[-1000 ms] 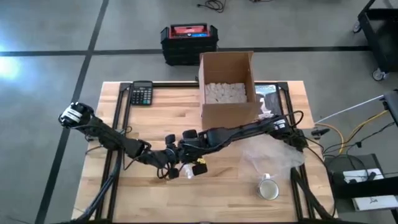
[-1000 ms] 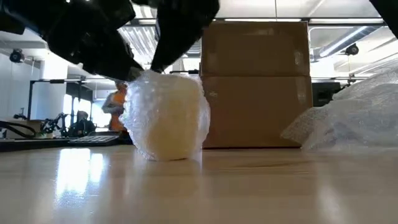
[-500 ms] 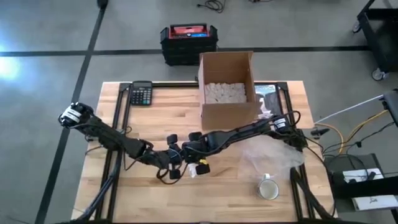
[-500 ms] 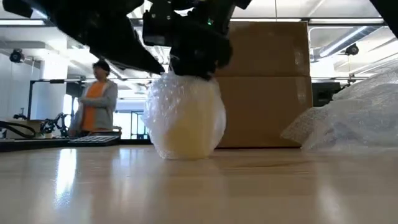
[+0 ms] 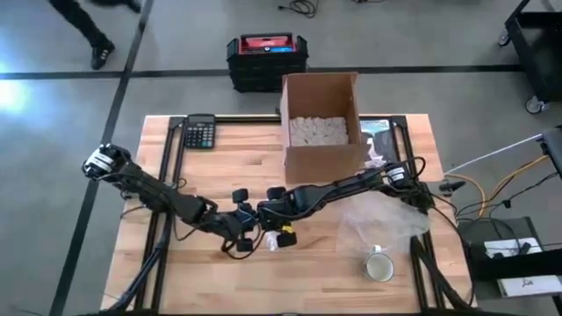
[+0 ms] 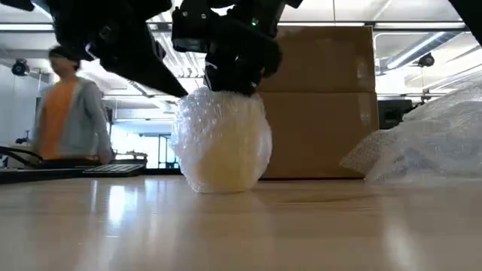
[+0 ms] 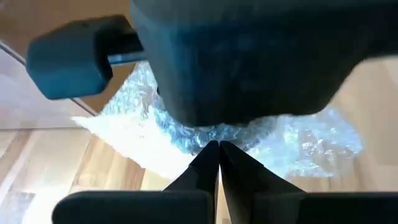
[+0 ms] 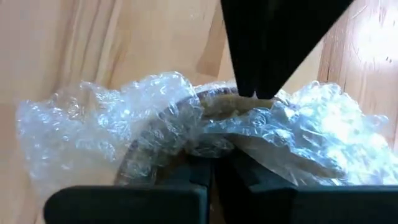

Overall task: Wrap mug
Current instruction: Wrap the yellow mug with the left transparent bubble wrap

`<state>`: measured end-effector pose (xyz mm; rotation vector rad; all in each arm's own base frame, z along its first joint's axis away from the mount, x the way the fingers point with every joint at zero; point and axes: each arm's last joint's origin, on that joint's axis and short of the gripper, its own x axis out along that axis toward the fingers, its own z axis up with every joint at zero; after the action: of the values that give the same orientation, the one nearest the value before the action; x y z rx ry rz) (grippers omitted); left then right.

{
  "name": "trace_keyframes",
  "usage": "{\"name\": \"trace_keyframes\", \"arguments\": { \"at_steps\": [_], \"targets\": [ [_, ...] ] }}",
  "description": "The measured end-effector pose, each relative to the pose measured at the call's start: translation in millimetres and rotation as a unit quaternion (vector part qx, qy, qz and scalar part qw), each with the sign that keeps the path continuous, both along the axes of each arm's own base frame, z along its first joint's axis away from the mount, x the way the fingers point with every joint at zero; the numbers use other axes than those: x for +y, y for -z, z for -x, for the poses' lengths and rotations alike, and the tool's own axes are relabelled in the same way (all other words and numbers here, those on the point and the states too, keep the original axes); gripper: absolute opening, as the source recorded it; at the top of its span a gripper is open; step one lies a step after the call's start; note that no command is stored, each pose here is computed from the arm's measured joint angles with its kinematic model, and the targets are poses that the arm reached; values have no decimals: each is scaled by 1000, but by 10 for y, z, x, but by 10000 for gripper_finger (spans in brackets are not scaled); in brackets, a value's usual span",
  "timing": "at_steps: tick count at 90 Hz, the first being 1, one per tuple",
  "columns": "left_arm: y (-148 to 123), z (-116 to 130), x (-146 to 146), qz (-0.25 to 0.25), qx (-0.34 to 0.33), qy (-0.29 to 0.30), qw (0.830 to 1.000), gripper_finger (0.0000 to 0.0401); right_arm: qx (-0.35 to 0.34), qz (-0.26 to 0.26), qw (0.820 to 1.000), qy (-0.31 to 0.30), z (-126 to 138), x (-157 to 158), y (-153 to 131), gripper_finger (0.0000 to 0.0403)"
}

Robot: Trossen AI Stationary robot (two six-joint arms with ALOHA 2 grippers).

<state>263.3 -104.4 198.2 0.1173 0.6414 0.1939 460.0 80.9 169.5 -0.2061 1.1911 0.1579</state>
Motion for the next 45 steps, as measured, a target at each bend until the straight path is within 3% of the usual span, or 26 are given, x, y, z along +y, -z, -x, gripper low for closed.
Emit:
{"name": "trace_keyframes", "arguments": {
  "at_steps": [13,28,45],
  "targets": [
    [39,-29,-14,2,-5,-1,1000,0,0,-11,1000,-21,8,46,20,0],
    [-113,-68,-128,62,-12,51,997,0,-5,-28,998,-63,20,180,13,0],
    [-285,-31,-201,40,34,59,997,0,-32,-45,994,-97,-10,278,-12,0]
  ]
}}
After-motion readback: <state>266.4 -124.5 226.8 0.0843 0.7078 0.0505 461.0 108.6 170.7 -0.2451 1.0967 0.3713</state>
